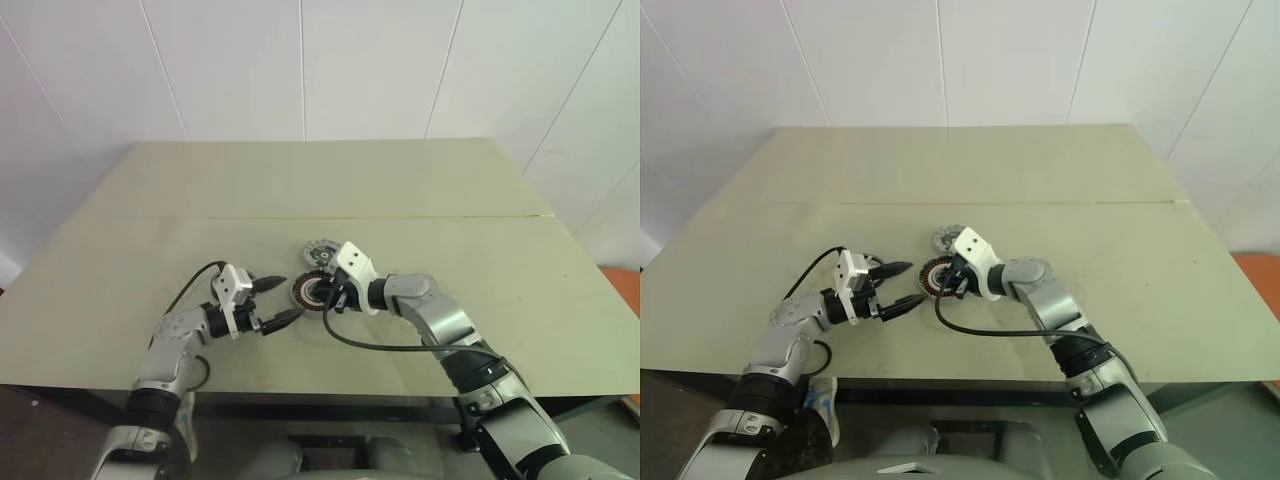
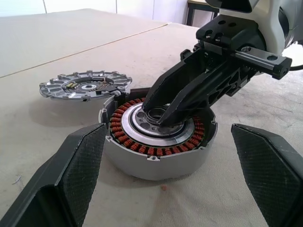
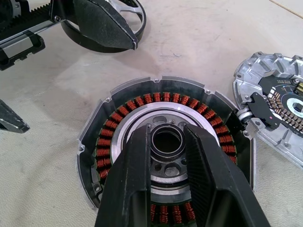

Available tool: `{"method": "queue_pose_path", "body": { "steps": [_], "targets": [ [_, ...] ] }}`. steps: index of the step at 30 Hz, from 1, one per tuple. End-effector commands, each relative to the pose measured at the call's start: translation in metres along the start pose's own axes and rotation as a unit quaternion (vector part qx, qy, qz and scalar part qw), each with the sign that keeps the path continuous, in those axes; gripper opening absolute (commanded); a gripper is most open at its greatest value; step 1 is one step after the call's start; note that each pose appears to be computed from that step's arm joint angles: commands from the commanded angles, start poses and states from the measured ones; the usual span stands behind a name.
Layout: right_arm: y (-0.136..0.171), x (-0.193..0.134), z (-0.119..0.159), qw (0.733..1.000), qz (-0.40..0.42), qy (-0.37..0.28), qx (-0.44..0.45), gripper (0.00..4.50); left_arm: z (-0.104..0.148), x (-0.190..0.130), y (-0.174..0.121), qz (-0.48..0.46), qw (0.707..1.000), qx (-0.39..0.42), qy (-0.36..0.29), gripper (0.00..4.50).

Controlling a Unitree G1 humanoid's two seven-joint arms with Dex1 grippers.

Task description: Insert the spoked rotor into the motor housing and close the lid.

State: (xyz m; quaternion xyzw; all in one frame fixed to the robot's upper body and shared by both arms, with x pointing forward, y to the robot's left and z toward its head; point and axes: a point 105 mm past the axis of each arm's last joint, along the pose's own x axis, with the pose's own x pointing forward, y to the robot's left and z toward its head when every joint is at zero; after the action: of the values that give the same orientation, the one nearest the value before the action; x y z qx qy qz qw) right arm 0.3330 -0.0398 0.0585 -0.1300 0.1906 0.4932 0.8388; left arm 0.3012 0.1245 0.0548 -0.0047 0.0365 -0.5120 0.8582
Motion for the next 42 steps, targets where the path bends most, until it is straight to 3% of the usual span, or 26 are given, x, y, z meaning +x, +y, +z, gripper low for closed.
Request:
{"method": "queue_pose_path", "body": {
  "steps": [1, 42],
  "targets": [
    [-0.0033, -0.0011, 0.0027, 1.0, -0.008, -0.009, 0.005, 0.66, 0.0083, 0.001, -0.0014, -0.009, 1.0, 0.017, -0.006, 4.5],
    [0.0015, 0.0035, 0.0104, 1.0, 0.0, -0.024, 0.007, 0.66, 0.0088, 0.0021, 0.0005, -0.01, 1.0, 0.021, -0.002, 4.5]
  ]
}}
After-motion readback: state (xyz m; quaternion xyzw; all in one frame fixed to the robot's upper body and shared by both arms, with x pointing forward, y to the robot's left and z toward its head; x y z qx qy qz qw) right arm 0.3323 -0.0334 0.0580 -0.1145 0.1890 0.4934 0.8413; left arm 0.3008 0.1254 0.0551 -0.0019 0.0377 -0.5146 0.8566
